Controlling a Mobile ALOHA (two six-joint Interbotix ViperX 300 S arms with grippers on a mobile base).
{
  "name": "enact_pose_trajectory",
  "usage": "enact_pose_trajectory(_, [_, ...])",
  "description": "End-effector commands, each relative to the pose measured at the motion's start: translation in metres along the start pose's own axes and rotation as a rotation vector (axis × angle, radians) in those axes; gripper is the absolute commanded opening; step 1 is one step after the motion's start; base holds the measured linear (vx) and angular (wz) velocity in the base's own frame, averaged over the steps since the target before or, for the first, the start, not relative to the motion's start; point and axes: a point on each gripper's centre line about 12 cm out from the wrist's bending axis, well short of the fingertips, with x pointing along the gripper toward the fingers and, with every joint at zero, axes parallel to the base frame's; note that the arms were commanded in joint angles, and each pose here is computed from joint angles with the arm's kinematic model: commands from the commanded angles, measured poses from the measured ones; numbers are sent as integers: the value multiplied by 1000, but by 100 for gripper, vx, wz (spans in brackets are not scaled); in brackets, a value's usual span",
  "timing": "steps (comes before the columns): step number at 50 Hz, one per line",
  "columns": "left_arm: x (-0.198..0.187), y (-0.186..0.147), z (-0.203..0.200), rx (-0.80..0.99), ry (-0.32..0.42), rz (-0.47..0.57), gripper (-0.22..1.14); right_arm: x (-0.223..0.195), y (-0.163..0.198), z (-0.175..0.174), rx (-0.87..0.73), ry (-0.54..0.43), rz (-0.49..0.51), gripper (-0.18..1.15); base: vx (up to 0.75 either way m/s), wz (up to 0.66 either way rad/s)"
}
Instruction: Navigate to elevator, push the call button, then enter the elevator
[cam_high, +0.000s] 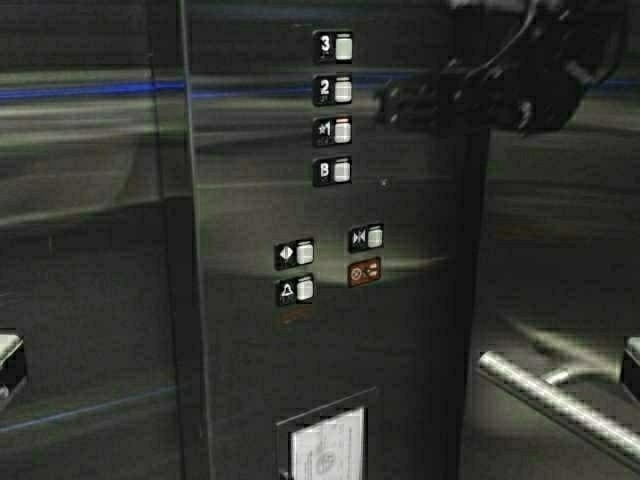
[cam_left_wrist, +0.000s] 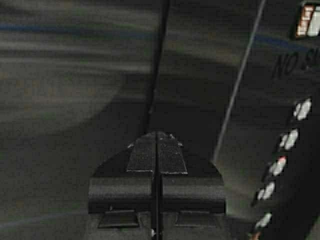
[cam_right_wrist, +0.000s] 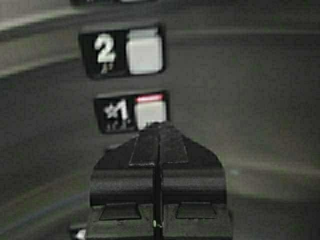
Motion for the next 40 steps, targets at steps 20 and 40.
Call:
enact_pose_trajectory(20, [3, -1, 5, -18, -5, 0, 3, -33, 0, 47, 45, 6, -65, 6, -8, 8])
enact_pose_trajectory(40, [8, 0, 0, 34, 35, 7, 3, -38, 1, 63, 259, 20, -73, 6, -11, 25])
